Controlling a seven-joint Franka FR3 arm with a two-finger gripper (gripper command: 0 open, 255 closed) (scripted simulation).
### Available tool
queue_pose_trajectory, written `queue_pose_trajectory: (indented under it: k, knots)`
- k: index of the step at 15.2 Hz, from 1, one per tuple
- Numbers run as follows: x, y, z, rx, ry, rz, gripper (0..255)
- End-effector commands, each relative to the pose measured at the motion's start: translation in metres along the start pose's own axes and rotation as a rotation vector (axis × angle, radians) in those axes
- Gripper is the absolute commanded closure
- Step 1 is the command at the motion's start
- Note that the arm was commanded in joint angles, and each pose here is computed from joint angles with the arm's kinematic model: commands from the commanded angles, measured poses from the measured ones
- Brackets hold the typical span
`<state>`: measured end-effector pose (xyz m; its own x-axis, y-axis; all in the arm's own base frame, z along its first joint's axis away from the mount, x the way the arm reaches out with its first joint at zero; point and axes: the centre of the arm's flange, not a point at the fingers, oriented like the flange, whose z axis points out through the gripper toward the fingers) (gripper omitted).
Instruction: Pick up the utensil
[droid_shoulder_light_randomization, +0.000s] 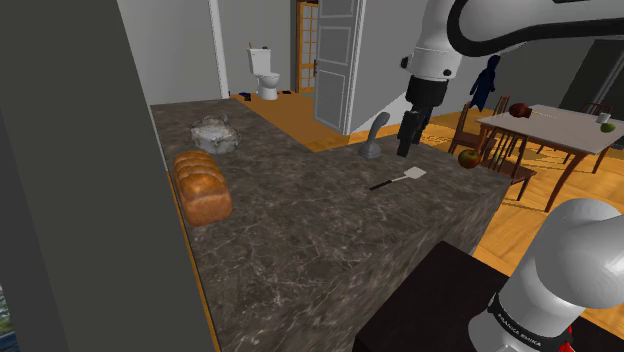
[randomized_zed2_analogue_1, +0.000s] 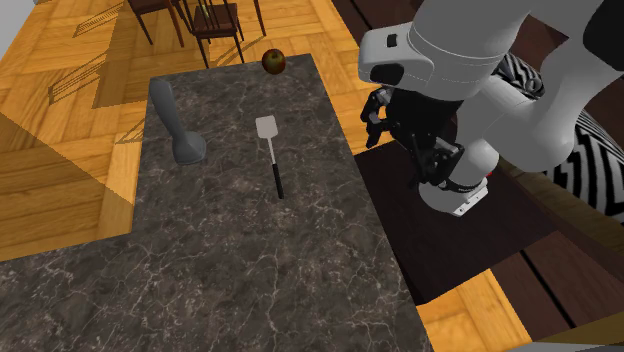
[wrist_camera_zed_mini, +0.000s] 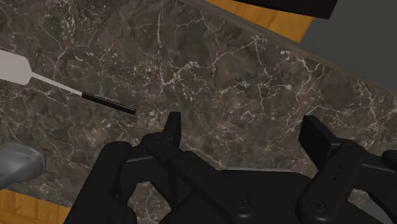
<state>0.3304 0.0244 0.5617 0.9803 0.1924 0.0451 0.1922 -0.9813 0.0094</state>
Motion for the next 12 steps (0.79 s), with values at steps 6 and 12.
queue_pose_trajectory:
  k: [6,12]
  knots:
    - [-0.016,0.056,0.034,0.012,0.004,-0.197,0]
    - [-0.020,0.126,0.075,0.027,0.009,-0.432,0]
